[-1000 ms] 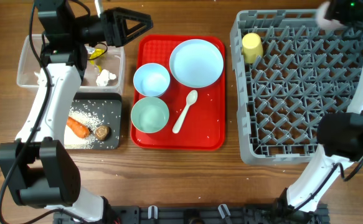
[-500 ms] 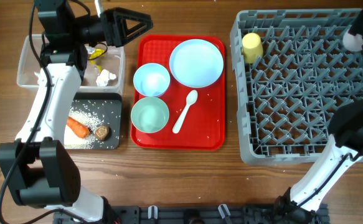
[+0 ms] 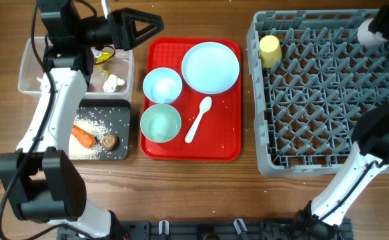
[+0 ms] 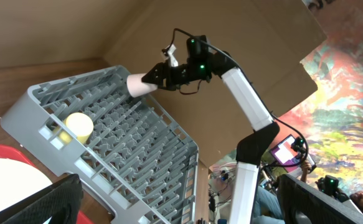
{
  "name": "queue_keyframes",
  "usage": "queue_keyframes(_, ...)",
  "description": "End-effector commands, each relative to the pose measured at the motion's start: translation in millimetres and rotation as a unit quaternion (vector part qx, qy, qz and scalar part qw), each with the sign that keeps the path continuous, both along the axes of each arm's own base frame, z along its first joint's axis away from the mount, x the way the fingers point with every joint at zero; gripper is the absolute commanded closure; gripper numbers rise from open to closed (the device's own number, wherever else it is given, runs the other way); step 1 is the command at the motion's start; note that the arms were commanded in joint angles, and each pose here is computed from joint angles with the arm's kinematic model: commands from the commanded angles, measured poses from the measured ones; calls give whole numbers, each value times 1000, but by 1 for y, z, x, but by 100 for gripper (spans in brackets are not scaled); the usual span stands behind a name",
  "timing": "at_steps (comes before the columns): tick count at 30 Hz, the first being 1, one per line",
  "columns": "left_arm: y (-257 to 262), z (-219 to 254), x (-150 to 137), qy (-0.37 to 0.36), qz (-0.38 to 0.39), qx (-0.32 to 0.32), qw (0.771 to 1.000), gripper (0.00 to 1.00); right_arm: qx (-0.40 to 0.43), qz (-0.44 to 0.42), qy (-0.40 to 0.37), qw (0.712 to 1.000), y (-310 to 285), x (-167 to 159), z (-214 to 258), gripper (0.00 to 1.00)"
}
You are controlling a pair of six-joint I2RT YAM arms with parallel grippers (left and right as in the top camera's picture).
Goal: Sort waste into correct bins and load items into the dishwasher rack
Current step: 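Lower the pink cup into the rack and open the right gripper, then move the right gripper back to the light blue plate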
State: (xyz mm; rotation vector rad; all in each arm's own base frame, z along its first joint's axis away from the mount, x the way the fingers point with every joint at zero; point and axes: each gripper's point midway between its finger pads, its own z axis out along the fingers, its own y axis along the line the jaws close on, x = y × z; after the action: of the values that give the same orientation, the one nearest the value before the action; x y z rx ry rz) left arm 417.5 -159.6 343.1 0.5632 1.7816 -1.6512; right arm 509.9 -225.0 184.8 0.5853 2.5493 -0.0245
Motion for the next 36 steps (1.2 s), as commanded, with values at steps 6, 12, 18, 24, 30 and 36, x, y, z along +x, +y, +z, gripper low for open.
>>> queue_keyframes(6,2,-1,4,0,7,0,1000,0,0,2,54,999,-6,-3,-48,96)
queue_keyframes(12,2,-1,4,0,7,0,1000,0,8,-9,58,998,-8,-3,-55,96)
queue_keyframes(18,2,-1,4,0,7,0,1000,0,15,-13,70,997,-8,-1,-73,96)
queue_keyframes(24,2,-1,4,0,7,0,1000,0,29,-12,50,998,-4,4,-64,12)
queue_keyframes(30,2,-1,4,0,7,0,1000,0,19,-11,23,999,-2,2,-31,2)
queue_keyframes(36,2,-1,4,0,7,0,1000,0,51,56,-82,994,54,-5,75,16)
